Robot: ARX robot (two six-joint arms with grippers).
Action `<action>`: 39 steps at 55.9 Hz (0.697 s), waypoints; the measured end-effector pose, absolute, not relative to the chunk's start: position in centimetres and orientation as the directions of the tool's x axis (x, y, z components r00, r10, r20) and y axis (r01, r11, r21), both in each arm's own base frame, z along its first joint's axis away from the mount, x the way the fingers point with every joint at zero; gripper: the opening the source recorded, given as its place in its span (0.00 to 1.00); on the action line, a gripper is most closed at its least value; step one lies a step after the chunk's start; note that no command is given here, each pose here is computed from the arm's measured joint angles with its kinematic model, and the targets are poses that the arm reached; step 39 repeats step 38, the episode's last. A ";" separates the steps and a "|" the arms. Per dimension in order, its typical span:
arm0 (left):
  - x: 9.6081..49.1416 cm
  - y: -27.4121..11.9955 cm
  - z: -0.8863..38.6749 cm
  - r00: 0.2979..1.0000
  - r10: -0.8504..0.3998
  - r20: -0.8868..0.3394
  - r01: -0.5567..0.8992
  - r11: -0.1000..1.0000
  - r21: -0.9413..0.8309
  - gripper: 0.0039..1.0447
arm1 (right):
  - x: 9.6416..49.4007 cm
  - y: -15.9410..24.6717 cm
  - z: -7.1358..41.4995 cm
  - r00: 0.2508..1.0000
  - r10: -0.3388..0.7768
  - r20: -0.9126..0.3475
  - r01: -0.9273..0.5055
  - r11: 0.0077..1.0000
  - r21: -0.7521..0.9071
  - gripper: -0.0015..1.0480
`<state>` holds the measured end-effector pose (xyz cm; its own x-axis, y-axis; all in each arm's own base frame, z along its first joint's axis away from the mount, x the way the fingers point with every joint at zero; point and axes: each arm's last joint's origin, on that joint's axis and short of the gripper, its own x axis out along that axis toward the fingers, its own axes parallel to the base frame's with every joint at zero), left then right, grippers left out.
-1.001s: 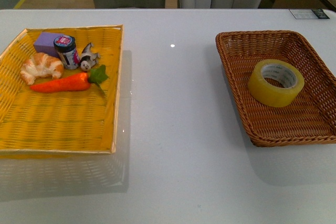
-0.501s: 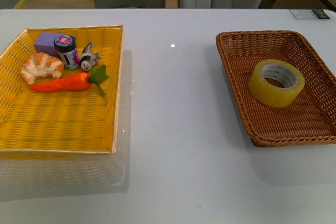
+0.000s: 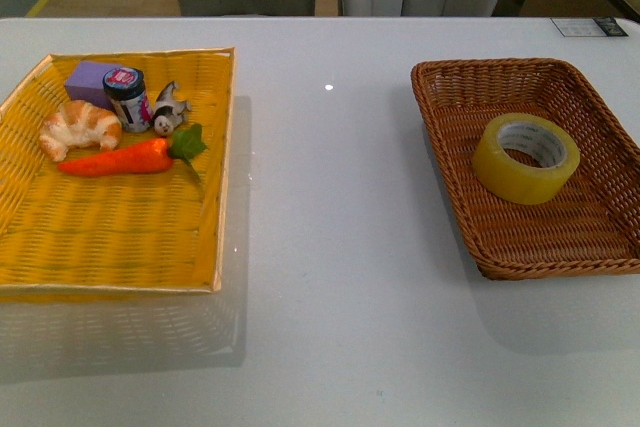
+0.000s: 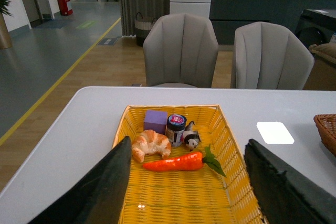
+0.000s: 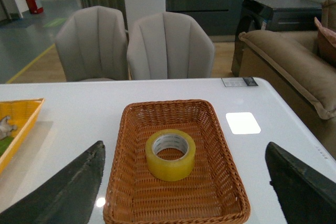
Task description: Move tape to another basket
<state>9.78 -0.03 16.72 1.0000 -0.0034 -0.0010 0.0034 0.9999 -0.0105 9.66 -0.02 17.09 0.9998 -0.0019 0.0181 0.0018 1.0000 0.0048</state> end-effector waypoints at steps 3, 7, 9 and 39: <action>9.8 0.0 16.7 1.000 -0.003 -0.001 0.003 1.000 -0.010 0.85 | 9.7 0.0 17.1 1.000 -0.002 0.018 0.002 1.000 0.005 0.93; 9.8 0.0 16.7 1.000 -0.003 -0.001 0.003 1.000 -0.009 0.93 | 9.7 0.0 17.1 1.000 -0.002 0.018 0.002 1.000 0.005 0.91; 9.8 0.0 16.7 1.000 -0.003 -0.001 0.003 1.000 -0.009 0.91 | 9.7 0.0 17.1 1.000 -0.002 0.019 0.002 1.000 0.005 0.91; 9.8 0.0 16.7 1.000 -0.003 -0.001 0.003 1.000 -0.009 0.92 | 9.7 0.0 17.1 1.000 -0.002 0.019 0.002 1.000 0.005 0.91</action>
